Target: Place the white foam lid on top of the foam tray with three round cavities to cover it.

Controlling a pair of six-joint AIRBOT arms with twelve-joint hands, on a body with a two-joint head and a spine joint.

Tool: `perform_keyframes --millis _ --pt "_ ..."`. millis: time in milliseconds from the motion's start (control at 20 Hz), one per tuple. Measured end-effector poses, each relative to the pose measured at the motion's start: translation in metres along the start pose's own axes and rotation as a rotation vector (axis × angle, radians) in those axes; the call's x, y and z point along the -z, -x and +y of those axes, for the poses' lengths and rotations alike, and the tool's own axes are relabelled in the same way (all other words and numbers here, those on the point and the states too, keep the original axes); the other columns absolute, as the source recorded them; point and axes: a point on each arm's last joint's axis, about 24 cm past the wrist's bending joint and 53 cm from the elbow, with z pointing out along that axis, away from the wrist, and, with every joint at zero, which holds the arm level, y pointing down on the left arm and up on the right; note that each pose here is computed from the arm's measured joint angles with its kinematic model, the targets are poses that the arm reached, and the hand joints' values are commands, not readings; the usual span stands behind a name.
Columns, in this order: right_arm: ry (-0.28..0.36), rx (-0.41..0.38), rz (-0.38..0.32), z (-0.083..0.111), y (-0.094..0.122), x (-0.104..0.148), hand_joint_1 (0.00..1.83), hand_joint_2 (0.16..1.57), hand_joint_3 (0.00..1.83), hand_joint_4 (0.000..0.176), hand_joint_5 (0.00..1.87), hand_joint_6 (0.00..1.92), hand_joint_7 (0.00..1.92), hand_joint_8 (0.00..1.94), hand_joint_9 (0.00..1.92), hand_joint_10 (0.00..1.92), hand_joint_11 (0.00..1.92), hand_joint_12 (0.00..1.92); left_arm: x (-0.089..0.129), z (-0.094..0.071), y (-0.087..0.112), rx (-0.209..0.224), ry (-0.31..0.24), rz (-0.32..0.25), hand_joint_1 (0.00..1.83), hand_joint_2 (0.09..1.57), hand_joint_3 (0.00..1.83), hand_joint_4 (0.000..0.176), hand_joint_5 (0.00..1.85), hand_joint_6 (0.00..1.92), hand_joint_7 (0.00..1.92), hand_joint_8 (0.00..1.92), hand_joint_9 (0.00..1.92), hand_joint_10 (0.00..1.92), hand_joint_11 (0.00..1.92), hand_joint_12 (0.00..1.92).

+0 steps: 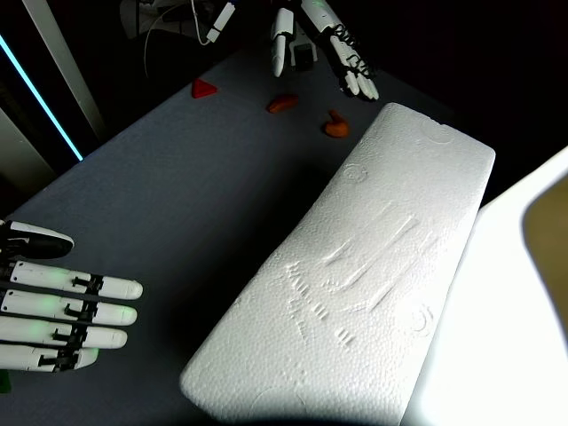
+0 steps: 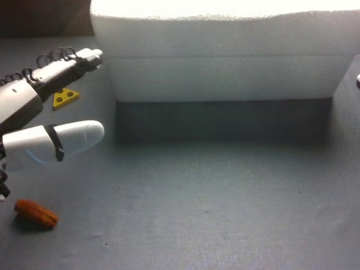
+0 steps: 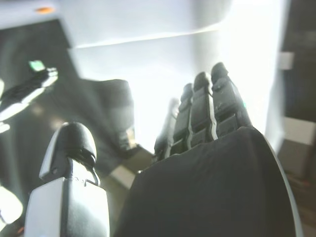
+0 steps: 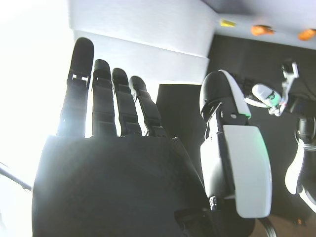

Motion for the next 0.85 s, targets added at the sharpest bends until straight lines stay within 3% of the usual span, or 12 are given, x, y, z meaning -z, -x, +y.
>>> perform_keyframes --millis 100,150,200,250,300,400,450,500,600,650,750,850 --pt "0.023 -0.005 0.019 0.006 -0.006 0.001 0.35 1.25 0.00 0.000 0.00 0.00 0.00 0.00 0.07 0.03 0.00 1.02 -0.002 -0.004 -0.006 0.035 -0.015 0.004 0.26 1.24 0.00 0.006 0.06 0.01 0.00 0.00 0.00 0.00 0.00 0.00" --pt "0.040 -0.013 0.025 0.009 -0.009 0.001 0.39 1.31 0.01 0.000 0.00 0.00 0.00 0.00 0.01 0.00 0.00 0.56 -0.004 -0.007 -0.012 0.034 -0.028 0.024 0.28 1.24 0.01 0.012 0.06 0.01 0.00 0.00 0.00 0.00 0.00 0.00" --pt "0.057 -0.018 0.038 0.013 -0.013 0.001 0.42 1.35 0.01 0.000 0.00 0.00 0.00 0.00 0.00 0.00 0.00 0.11 -0.005 -0.012 -0.021 0.035 -0.047 0.056 0.26 1.26 0.01 0.000 0.06 0.01 0.00 0.00 0.00 0.00 0.00 0.00" --pt "0.067 -0.020 0.053 0.015 -0.018 0.001 0.43 1.35 0.01 0.000 0.00 0.00 0.00 0.00 0.00 0.00 0.00 0.02 -0.007 -0.015 -0.029 0.054 -0.063 0.074 0.25 1.26 0.01 0.000 0.06 0.00 0.00 0.00 0.00 0.00 0.00 0.00" --pt "0.075 -0.031 0.064 0.017 -0.023 0.000 0.43 1.33 0.00 0.015 0.00 0.00 0.00 0.00 0.00 0.00 0.00 0.00 -0.010 -0.015 -0.037 0.070 -0.070 0.090 0.22 1.27 0.01 0.000 0.05 0.00 0.00 0.00 0.00 0.00 0.00 0.00" --pt "0.085 -0.045 0.075 0.018 -0.027 0.000 0.40 1.31 0.00 0.008 0.00 0.00 0.00 0.00 0.00 0.00 0.04 0.03 -0.020 -0.016 -0.050 0.082 -0.085 0.128 0.18 1.29 0.02 0.002 0.01 0.00 0.00 0.00 0.00 0.00 0.00 0.00" --pt "0.086 -0.049 0.078 0.017 -0.028 -0.001 0.38 1.31 0.00 0.006 0.00 0.00 0.00 0.00 0.00 0.00 0.01 0.21 -0.026 -0.018 -0.052 0.084 -0.096 0.136 0.19 1.29 0.01 0.012 0.01 0.00 0.00 0.00 0.00 0.00 0.00 0.00" --pt "0.086 -0.050 0.079 0.016 -0.028 -0.002 0.39 1.32 0.01 0.000 0.00 0.00 0.00 0.00 0.00 0.00 0.00 0.29 -0.029 -0.020 -0.053 0.090 -0.102 0.140 0.22 1.29 0.01 0.000 0.03 0.01 0.00 0.00 0.00 0.00 0.00 0.00" --pt "0.097 -0.053 0.082 0.018 -0.029 -0.003 0.43 1.31 0.00 0.002 0.00 0.00 0.00 0.00 0.00 0.00 0.00 0.36 -0.036 -0.023 -0.056 0.092 -0.117 0.153 0.23 1.29 0.01 0.001 0.03 0.01 0.00 0.00 0.01 0.01 0.01 0.00" --pt "0.103 -0.058 0.079 0.020 -0.030 -0.004 0.46 1.31 0.00 0.015 0.00 0.00 0.00 0.00 0.00 0.00 0.00 0.35 -0.037 -0.023 -0.059 0.096 -0.119 0.159 0.25 1.29 0.01 0.000 0.05 0.01 0.00 0.00 0.02 0.01 0.03 0.01" --pt "0.114 -0.065 0.081 0.022 -0.032 -0.005 0.45 1.33 0.00 0.014 0.00 0.00 0.00 0.00 0.00 0.00 0.00 0.09 -0.037 -0.024 -0.065 0.093 -0.123 0.178 0.24 1.30 0.01 0.000 0.05 0.01 0.00 0.00 0.02 0.01 0.02 0.02" --pt "0.124 -0.063 0.082 0.024 -0.033 -0.005 0.45 1.32 0.00 0.000 0.00 0.00 0.00 0.00 0.00 0.00 0.00 0.01 -0.039 -0.026 -0.066 0.091 -0.127 0.184 0.24 1.30 0.01 0.000 0.03 0.00 0.00 0.00 0.00 0.00 0.00 0.01"
